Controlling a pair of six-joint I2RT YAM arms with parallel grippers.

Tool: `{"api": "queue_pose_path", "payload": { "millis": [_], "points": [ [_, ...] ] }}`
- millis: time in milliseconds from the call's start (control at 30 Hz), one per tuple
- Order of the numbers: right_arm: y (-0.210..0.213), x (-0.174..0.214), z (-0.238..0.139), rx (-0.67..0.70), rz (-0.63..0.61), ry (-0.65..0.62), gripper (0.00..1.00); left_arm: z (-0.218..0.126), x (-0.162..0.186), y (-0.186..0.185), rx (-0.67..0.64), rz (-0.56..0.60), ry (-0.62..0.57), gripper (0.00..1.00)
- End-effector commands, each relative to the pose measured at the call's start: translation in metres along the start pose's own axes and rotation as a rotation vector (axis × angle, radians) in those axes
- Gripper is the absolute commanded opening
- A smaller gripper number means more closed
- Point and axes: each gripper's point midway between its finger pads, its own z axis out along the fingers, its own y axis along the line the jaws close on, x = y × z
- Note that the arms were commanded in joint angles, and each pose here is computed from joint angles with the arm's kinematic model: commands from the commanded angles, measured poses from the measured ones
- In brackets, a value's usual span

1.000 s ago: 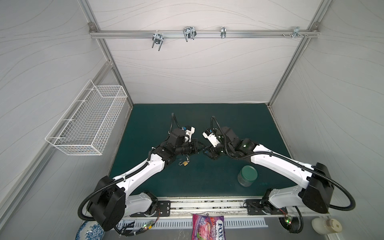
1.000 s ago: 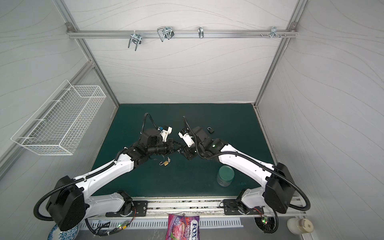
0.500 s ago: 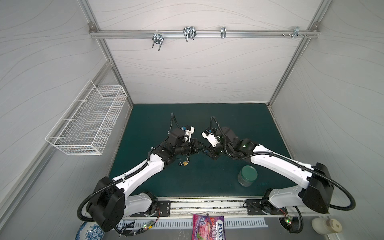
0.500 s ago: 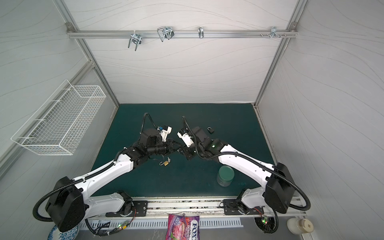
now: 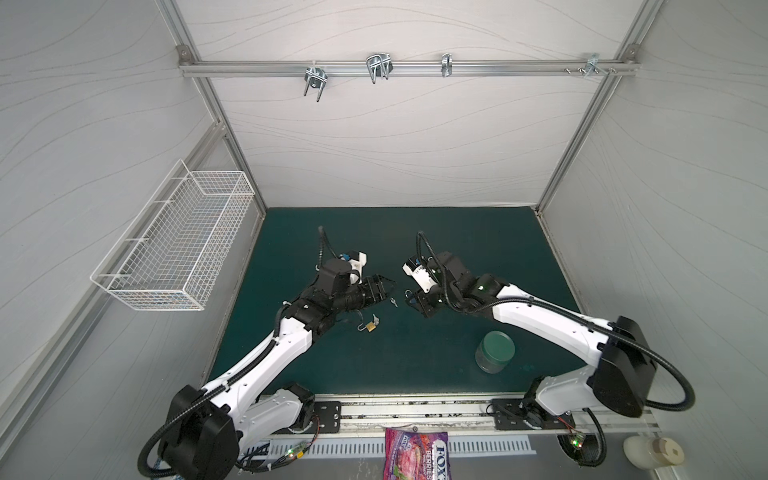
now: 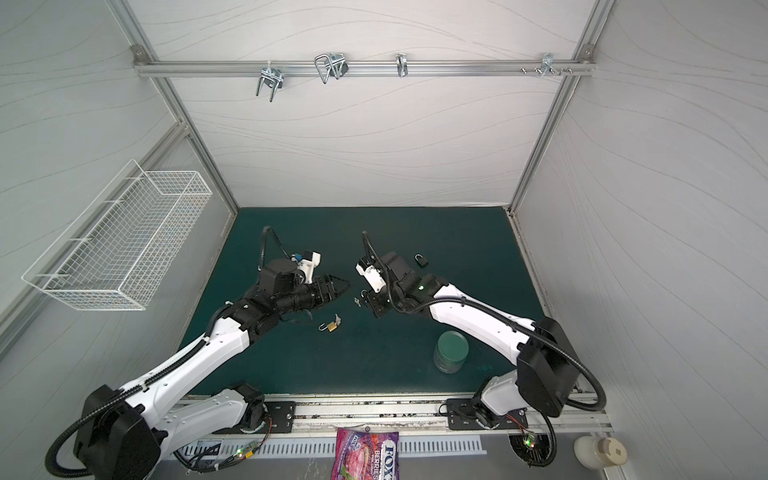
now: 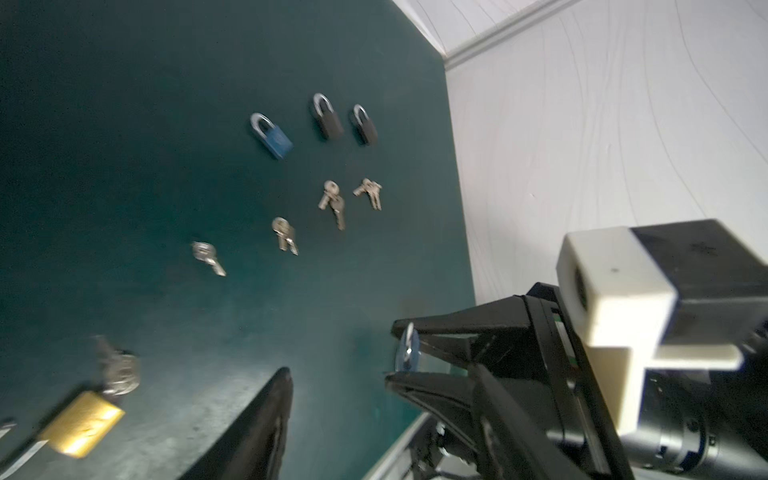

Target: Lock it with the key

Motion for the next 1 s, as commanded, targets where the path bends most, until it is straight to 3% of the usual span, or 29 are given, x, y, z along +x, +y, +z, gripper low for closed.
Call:
{"api": "queue_pose_path", "payload": {
  "millis": [0,267,533,967],
  "points": [
    [-0.011,-0.002,0.015,0.004,-0.023,0.049,0.00,-0.016,0.002,0.033,-0.110,-0.014,-0.025,0.76],
    [-0.036,-0.015,0.075,0.020,-0.025,0.167,0.00,-0.039,0.011,0.081,-0.174,-0.138,-0.051,0.96],
    [-0.063,-0.024,0.126,0.099,-0.037,0.254,0.00,-0.048,0.007,0.105,-0.147,-0.249,-0.082,0.97],
    [-0.092,-0.029,0.168,0.199,-0.050,0.335,0.00,-0.048,0.009,0.110,-0.148,-0.254,-0.076,0.92]
  ]
}}
